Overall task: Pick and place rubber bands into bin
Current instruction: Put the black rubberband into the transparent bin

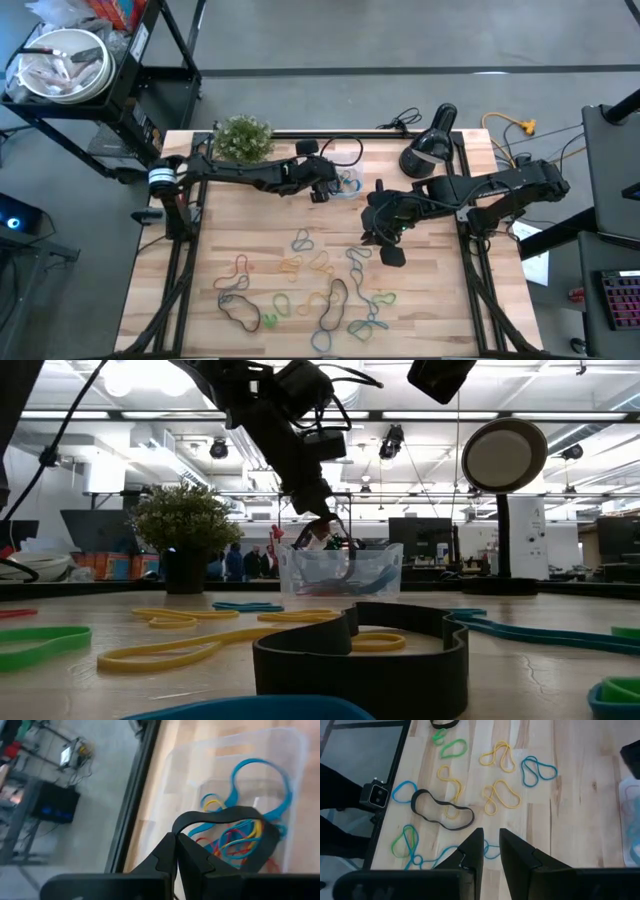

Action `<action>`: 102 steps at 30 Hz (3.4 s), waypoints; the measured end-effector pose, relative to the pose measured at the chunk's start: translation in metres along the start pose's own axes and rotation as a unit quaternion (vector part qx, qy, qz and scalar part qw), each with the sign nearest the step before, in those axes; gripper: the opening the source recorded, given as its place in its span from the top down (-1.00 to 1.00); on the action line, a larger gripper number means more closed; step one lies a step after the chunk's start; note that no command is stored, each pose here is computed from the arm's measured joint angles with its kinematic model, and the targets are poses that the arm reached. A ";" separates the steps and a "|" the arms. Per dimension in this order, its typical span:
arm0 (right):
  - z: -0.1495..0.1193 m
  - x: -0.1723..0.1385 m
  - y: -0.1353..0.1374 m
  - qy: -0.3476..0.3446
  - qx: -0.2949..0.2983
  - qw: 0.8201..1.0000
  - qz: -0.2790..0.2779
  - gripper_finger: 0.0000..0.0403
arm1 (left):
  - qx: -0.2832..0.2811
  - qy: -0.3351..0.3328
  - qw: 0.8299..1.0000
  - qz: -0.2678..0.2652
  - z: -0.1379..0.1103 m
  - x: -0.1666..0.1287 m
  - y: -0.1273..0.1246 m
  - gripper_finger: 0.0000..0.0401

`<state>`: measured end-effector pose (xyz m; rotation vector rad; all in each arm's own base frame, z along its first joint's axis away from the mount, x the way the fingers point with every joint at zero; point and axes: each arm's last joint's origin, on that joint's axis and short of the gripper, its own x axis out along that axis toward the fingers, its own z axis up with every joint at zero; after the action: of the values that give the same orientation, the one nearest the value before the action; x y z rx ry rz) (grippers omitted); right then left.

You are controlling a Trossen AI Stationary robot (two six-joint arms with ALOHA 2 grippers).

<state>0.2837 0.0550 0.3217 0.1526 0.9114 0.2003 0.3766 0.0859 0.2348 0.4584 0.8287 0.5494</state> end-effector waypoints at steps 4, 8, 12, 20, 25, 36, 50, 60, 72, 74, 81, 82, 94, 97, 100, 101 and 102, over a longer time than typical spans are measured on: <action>0.000 0.000 0.000 0.000 -0.006 1.000 0.000 0.72 | 0.008 -0.004 1.000 -0.011 0.000 0.000 -0.001 1.00; 0.000 0.000 0.000 -0.001 -0.008 1.000 -0.007 0.72 | 0.007 -0.004 1.000 -0.011 0.000 0.000 -0.001 1.00; 0.000 0.000 -0.001 -0.002 -0.007 1.000 -0.011 0.72 | 0.007 -0.005 1.000 -0.011 0.000 0.000 0.000 1.00; 0.000 0.000 -0.001 -0.002 -0.004 1.000 -0.011 0.72 | 0.006 -0.009 1.000 -0.011 0.000 0.000 0.000 0.98; 0.000 0.000 -0.001 -0.002 -0.003 1.000 -0.012 0.72 | 0.004 -0.011 1.000 -0.009 0.001 0.000 0.000 0.77; 0.000 0.000 -0.001 -0.002 -0.003 1.000 -0.012 0.72 | -0.001 -0.008 1.000 0.008 0.001 0.001 0.002 0.51; -0.001 0.001 -0.001 0.000 -0.005 1.000 -0.013 0.72 | -0.002 -0.010 1.000 0.009 0.002 0.000 0.003 0.51; -0.009 0.009 -0.004 0.017 -0.012 1.000 -0.016 0.72 | -0.016 -0.034 0.999 0.018 0.011 -0.016 0.015 0.51; -0.028 0.031 -0.011 0.033 -0.018 0.999 -0.019 0.72 | -0.020 -0.083 0.996 0.008 0.025 -0.067 0.022 0.51; -0.031 0.036 -0.012 0.023 -0.027 0.999 -0.017 0.72 | -0.022 -0.102 0.995 0.005 0.028 -0.084 0.025 0.51; -0.035 0.050 -0.018 -0.024 -0.038 0.999 -0.013 0.72 | -0.020 -0.150 0.988 -0.019 0.027 -0.145 0.032 0.51; -0.035 0.052 -0.019 -0.032 -0.036 0.999 -0.013 0.72 | -0.027 -0.162 0.986 -0.022 0.027 -0.154 0.034 0.51; -0.033 0.056 -0.022 -0.057 -0.037 0.998 -0.008 0.72 | -0.102 -0.188 0.973 -0.089 0.002 -0.221 0.042 0.51; -0.033 0.057 -0.022 -0.056 -0.037 0.998 -0.007 0.72 | -0.101 -0.177 0.972 -0.114 -0.004 -0.229 0.034 0.51; -0.032 0.057 -0.022 -0.064 -0.038 0.997 -0.005 0.72 | -0.101 -0.158 0.972 -0.140 -0.011 -0.236 0.024 0.51; -0.031 0.057 -0.022 -0.067 -0.039 0.997 -0.005 0.72 | -0.105 -0.155 0.971 -0.148 -0.011 -0.238 0.021 0.51; -0.030 0.057 -0.022 -0.072 -0.039 0.997 -0.004 0.72 | -0.104 -0.147 0.971 -0.157 -0.013 -0.240 0.017 0.51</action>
<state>0.2957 0.0488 0.2553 0.0899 0.7602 0.2145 0.2286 -0.0468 0.3712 0.2022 0.5367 0.2621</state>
